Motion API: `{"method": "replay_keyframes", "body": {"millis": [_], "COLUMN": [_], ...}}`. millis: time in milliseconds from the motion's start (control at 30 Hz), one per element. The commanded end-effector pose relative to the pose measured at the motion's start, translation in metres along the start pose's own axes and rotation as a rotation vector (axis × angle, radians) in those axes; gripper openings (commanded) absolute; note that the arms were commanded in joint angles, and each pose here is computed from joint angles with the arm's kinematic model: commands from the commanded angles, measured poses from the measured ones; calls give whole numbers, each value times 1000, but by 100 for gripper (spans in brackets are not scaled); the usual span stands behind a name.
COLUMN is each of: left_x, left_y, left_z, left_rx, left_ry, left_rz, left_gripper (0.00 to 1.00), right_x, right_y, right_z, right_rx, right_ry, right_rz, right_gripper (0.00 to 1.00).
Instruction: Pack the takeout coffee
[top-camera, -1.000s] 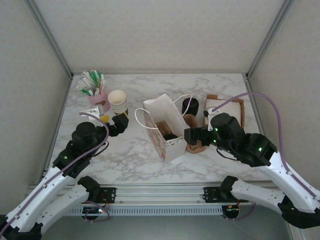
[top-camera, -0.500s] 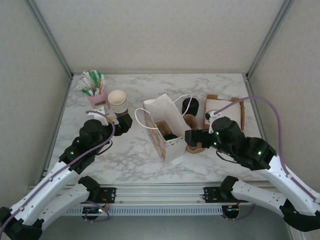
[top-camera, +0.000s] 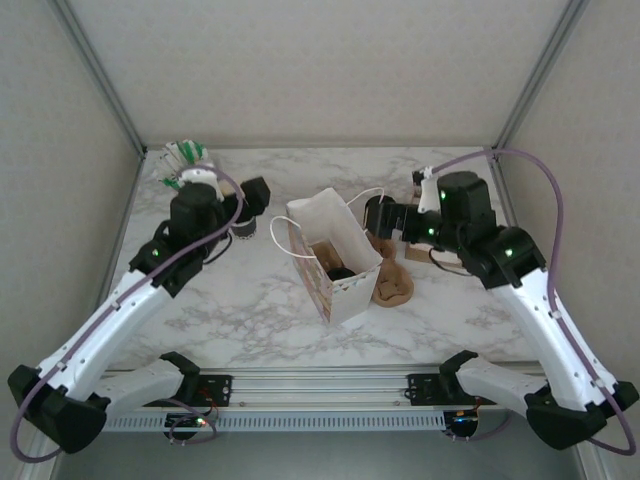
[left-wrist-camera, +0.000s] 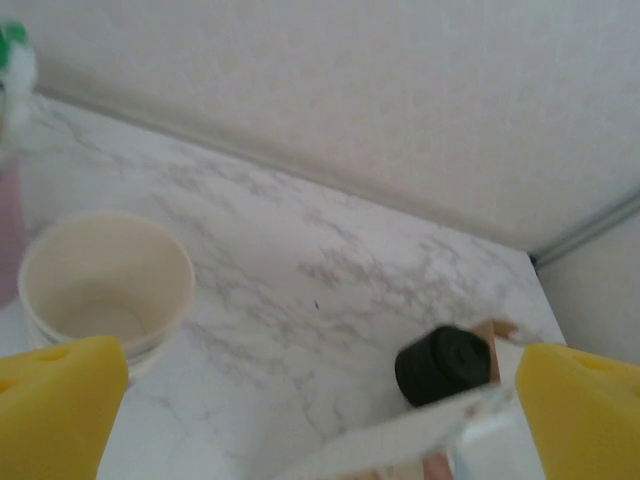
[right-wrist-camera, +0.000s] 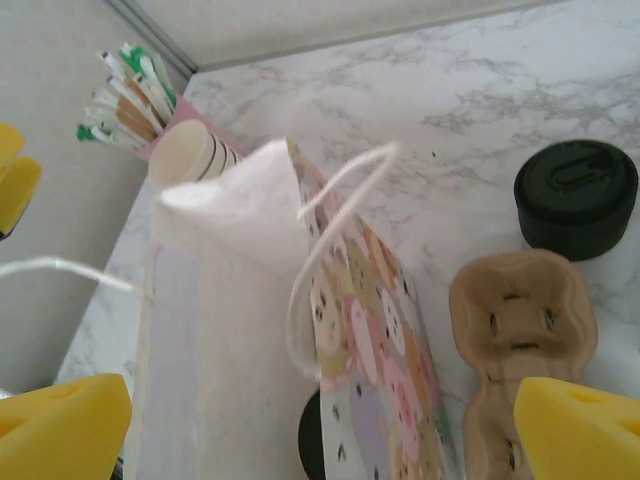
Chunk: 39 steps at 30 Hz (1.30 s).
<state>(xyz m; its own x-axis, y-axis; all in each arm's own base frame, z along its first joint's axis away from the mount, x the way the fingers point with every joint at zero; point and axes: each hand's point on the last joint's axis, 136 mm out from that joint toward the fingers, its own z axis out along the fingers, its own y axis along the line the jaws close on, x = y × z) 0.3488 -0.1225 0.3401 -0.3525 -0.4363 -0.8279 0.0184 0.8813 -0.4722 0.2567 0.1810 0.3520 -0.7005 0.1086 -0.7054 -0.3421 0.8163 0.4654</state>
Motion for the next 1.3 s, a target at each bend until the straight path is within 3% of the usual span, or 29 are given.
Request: {"method": "replay_keyframes", "body": {"millis": [0,233,600,1000,1267], "left_x": [-32,-66,-89,-107,-108], "left_y": [13,72,162,203,218], "left_z": [7,41,66,122,150], "left_rx": [-75,-257,-468,-633,-671], "left_ry": [-23,5,41,114,172], "left_rz": [44,30,-59,-19,-7], "left_gripper": [100,96,61,33,39], "right_x": [-33,-60,-40,-29,-24], "right_y": [16,4,-18,-26,-29], "right_z": [-6,25,33,36,38], "right_rx": [-130,-134,-68,-58,-53], "right_ry": [-54,15,79,100,109], "right_rz": [-1,74,94,103,110], "right_gripper": [99,99,99,99,99]}}
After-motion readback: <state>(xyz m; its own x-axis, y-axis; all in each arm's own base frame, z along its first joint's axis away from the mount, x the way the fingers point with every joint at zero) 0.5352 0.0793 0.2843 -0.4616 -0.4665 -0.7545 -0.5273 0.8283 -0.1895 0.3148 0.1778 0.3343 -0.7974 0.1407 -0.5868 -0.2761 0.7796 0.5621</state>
